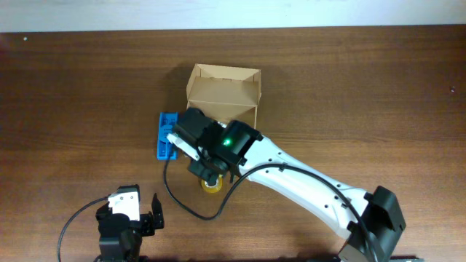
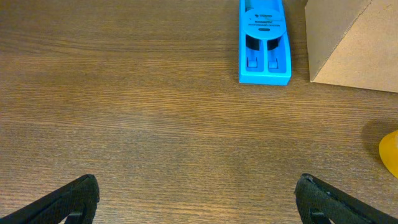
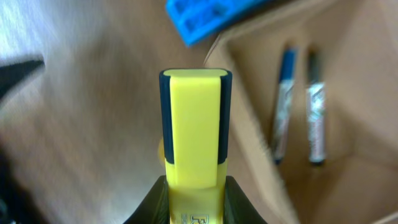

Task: Pack container
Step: 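Carry the yellow highlighter into the box and release it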

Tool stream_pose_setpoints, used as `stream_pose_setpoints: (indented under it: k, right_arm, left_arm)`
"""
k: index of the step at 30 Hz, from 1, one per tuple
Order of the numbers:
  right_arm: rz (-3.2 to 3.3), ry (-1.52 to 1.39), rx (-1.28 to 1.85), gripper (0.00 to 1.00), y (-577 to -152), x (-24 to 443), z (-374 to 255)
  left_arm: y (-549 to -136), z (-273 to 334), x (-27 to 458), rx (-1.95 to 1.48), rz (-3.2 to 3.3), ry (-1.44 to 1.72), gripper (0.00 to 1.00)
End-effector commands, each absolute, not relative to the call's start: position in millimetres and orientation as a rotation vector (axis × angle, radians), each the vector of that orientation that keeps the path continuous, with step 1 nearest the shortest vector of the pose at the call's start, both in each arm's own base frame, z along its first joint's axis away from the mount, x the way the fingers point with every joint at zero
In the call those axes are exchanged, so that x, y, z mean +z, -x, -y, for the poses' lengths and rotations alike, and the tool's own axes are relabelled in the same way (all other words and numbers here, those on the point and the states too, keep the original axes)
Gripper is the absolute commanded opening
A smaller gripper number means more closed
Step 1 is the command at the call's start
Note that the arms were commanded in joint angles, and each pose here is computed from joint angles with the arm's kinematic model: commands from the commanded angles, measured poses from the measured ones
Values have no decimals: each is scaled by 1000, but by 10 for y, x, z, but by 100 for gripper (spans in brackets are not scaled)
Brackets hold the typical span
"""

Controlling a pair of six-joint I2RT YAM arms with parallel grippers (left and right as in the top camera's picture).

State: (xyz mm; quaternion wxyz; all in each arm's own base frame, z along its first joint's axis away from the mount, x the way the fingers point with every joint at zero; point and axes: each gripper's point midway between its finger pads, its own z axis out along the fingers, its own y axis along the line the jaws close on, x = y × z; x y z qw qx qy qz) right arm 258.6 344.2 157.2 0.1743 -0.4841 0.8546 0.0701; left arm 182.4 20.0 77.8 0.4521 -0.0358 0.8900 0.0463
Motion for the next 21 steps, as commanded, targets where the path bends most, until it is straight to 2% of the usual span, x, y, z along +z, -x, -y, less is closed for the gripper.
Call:
stream_pose_setpoints:
  k: [1,7,14,21]
  right_arm:
    - [-2337,1342,121,20,-2798,1726,-3478]
    - [-2266,1331,92,20,-3085,1792,-3423]
    - [-2258,1207,45,22,-3622,1813,-3146]
    - [-2339,1288,26,24,-3767,1287,-3079]
  left_arm:
    - [-1826,-207,761,131,-2199,68,100]
    - [-1826,-207,761,131,-2199,68,100]
    - [-1826,-207,761,131,-2199,68,100]
    - [-1826,-207,761,131,-2199,68,100]
